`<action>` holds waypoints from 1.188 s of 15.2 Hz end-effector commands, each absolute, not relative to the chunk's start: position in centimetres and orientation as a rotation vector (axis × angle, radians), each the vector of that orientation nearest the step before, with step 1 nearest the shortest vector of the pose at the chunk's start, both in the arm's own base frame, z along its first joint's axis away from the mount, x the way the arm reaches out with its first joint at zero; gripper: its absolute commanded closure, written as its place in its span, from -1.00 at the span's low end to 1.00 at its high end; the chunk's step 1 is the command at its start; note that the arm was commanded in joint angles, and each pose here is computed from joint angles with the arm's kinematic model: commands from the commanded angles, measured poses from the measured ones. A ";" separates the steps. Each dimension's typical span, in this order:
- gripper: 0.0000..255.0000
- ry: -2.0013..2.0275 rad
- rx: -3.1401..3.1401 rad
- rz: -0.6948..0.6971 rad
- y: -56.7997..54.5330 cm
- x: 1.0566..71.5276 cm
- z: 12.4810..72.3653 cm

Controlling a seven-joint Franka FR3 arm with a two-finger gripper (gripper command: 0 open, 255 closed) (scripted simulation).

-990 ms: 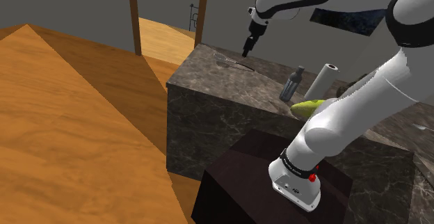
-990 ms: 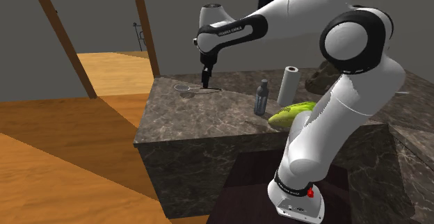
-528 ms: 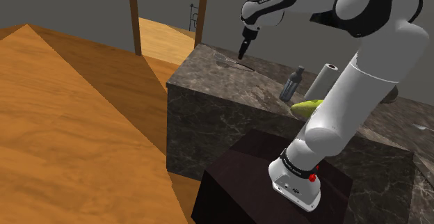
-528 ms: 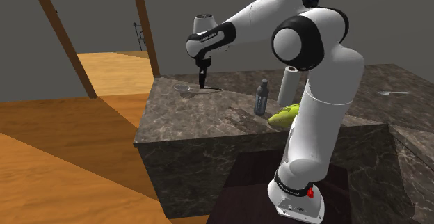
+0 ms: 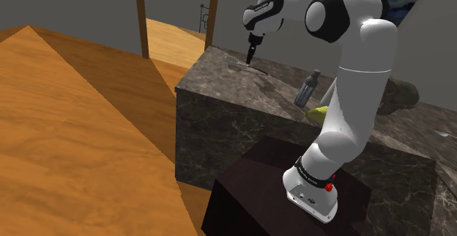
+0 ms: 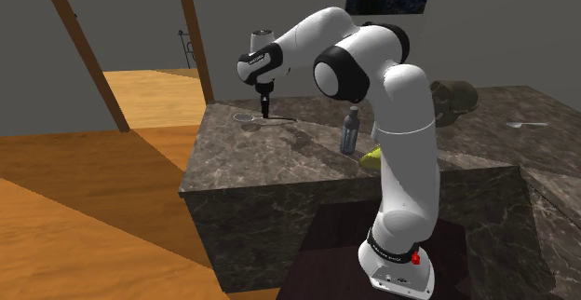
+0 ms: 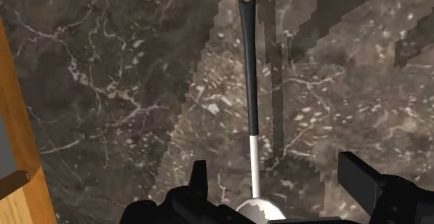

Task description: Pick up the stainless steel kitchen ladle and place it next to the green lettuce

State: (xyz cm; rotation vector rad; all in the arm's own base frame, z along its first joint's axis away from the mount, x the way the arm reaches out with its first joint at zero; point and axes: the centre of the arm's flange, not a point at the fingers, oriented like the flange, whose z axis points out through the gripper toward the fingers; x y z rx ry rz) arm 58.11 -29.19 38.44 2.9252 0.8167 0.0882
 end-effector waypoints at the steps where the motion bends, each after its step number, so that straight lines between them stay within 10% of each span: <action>1: -1.00 0.833 2.920 0.086 -29.5 58.8 37.2; 15: -1.00 0.833 2.920 0.086 -29.8 59.1 33.7; 16: 1.00 0.833 2.920 0.086 -29.8 59.1 33.7; 18: 1.00 0.833 2.920 0.086 -29.8 59.1 33.7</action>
